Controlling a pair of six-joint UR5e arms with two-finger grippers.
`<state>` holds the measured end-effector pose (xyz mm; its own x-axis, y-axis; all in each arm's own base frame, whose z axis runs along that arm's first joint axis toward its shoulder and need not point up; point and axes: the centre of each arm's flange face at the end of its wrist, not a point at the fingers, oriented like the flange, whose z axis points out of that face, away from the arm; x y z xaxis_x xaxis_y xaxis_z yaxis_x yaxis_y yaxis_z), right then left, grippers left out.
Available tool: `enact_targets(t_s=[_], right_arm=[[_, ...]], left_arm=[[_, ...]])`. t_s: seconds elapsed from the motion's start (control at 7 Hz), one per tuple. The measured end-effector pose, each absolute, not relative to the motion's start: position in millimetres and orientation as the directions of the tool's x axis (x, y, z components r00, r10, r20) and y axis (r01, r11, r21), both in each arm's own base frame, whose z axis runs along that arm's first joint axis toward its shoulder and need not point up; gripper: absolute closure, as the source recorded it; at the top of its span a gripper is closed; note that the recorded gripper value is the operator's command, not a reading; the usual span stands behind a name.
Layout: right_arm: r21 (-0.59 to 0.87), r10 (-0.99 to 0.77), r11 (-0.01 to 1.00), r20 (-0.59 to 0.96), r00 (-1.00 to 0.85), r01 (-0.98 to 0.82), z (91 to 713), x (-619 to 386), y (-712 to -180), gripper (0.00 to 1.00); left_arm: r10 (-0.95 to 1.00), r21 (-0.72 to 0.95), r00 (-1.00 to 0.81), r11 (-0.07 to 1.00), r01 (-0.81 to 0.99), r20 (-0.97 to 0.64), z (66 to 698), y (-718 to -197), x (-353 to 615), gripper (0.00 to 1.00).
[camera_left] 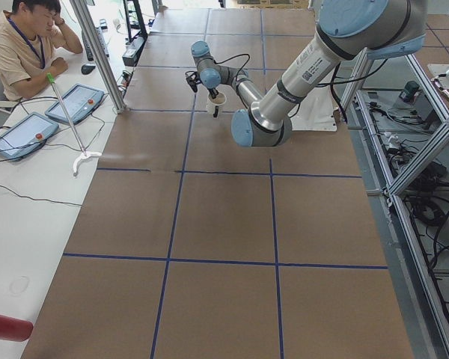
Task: Flip mug
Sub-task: 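Carry the mug toward the table centre and lower it upright, then open the left gripper and withdraw the left arm from the mug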
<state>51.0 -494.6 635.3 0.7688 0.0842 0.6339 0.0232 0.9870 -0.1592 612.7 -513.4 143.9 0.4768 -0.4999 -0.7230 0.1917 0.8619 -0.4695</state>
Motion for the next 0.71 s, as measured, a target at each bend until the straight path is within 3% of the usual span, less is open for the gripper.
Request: enact_targets(t_s=[0.14,0.71], right_arm=[[-0.159,0.084,0.987,0.634,0.769,0.023,635,51,-495,0.00],[-0.159,0.084,0.987,0.634,0.769,0.023,635,51,-495,0.00]], left_arm=[[-0.491,-0.453,0.477,0.868,0.202,-0.729,143,-508,619,0.00],[-0.486,-0.428,0.413,0.874,0.230,-0.770,118,-528,560,0.00]])
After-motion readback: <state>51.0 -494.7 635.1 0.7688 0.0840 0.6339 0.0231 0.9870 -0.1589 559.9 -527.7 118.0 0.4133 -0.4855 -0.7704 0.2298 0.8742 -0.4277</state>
